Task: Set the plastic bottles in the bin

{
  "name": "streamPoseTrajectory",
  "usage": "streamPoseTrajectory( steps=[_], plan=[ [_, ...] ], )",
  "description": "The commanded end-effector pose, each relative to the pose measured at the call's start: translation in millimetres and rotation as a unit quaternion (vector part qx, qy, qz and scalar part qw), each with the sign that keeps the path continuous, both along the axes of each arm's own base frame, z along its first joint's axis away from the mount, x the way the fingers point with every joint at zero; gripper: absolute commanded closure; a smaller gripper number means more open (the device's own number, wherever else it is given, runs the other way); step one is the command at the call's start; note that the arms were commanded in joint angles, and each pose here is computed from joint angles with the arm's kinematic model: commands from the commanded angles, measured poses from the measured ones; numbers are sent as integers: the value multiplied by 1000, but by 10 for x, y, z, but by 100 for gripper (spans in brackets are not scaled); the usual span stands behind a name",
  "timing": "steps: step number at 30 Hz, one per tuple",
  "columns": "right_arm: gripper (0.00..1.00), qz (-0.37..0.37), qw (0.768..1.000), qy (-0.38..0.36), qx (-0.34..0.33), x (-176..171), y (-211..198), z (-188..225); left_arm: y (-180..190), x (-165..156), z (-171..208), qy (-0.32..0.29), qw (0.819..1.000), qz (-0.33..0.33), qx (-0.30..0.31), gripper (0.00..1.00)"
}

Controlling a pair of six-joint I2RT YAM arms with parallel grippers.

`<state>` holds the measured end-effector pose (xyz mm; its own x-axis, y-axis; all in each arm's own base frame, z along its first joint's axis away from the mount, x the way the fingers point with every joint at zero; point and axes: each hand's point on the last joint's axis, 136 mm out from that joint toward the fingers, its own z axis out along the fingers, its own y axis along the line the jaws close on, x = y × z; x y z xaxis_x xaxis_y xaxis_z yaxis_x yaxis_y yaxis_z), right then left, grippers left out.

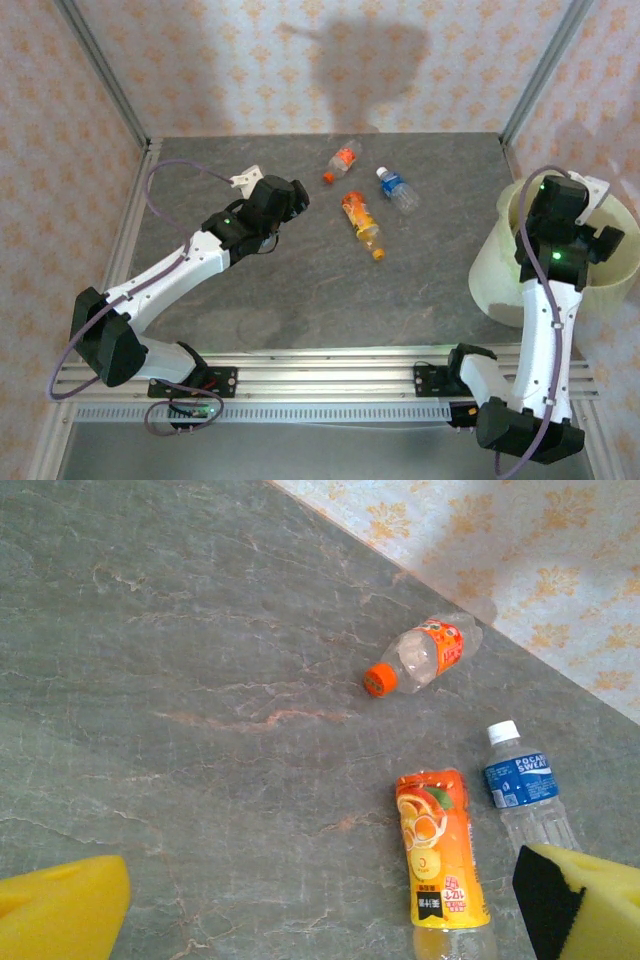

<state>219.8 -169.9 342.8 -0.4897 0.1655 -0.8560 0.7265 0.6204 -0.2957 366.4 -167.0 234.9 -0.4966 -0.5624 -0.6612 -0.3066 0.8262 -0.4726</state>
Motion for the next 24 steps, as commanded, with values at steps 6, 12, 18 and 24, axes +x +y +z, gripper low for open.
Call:
streamPoseTrajectory(
  steps=[6,12,18,24],
  plan=[
    [1,102,978,-59,170,353,492,-69,156,-9,-108,14,999,30,24,0],
    [1,252,908,-163,292,693,1244,258,184,-24,-164,21,999,27,33,0],
    [1,423,833,-134,331,1138,2299,289,227,-106,-250,23,999,25,29,0],
    [1,472,824,6,314,1682,2937,-474,341,-270,-428,43,998,37,21,0]
  ],
)
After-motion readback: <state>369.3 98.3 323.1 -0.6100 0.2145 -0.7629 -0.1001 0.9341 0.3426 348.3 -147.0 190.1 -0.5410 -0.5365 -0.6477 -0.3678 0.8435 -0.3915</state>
